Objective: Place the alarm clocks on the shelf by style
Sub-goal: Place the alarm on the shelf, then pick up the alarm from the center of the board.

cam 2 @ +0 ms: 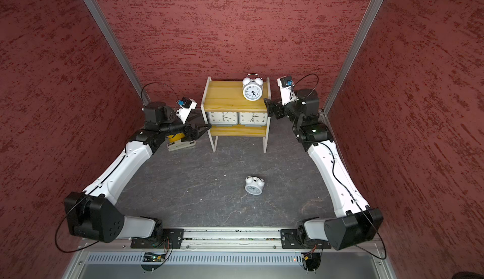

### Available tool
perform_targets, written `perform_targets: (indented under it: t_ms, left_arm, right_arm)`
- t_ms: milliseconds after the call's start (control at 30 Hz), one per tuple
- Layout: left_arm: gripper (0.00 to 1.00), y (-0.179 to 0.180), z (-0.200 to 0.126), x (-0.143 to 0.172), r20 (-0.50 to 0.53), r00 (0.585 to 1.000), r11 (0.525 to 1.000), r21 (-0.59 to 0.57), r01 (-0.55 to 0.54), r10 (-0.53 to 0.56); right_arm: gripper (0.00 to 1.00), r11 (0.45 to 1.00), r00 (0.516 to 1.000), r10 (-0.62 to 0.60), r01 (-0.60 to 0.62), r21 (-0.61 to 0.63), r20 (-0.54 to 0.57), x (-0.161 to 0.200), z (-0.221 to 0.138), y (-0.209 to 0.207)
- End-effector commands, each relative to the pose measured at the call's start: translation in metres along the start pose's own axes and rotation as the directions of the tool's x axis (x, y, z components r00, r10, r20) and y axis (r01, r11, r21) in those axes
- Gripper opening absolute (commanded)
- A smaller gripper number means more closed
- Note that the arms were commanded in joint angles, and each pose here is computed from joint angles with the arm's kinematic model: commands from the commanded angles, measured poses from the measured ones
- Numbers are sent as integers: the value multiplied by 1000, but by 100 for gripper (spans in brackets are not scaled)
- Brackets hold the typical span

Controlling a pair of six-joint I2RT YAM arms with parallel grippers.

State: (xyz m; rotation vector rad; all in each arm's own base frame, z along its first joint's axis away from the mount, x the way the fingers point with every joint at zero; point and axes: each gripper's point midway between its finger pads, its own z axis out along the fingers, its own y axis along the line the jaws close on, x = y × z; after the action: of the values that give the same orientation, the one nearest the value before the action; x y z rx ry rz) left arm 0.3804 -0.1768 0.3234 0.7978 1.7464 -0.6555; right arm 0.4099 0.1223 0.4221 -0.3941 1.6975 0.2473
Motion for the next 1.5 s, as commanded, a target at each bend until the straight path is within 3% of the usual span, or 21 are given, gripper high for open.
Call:
perform_targets:
  t_ms: [0, 200, 433, 567, 800, 1000, 1100, 1467]
  left_arm:
    - [99, -2, -16, 8, -43, 998, 996, -74, -54, 51]
    - [98, -52, -27, 22, -72, 993, 996, 5, -90, 90]
    - [87, -121, 1, 52, -130, 981, 975, 185, -120, 146]
    - [78, -157, 26, 70, -145, 969, 939, 313, -145, 198]
    - [76, -217, 63, 104, -163, 943, 830, 533, -163, 291]
    - [51, -230, 90, 122, -198, 934, 785, 607, -121, 297]
    - [44, -233, 100, 133, -225, 926, 771, 629, -100, 303]
    - [46, -243, 120, 151, -261, 905, 740, 668, -81, 335]
  right_arm:
    - [95, 999, 999, 32, -32, 28, 22, 5, -14, -3]
    - [95, 994, 994, 105, -105, -5, 0, 47, -30, 9]
    - [96, 989, 989, 147, -147, 14, 13, 97, -48, 14]
    - [96, 987, 987, 156, -156, 27, -23, 122, -56, 16]
    - [96, 986, 985, 166, -165, 26, -41, 144, -65, 20]
    - [96, 984, 982, 177, -177, 14, -61, 150, -63, 22]
    - [96, 984, 982, 176, -176, 11, -72, 152, -62, 23]
    - [97, 986, 982, 169, -169, 13, -82, 156, -59, 22]
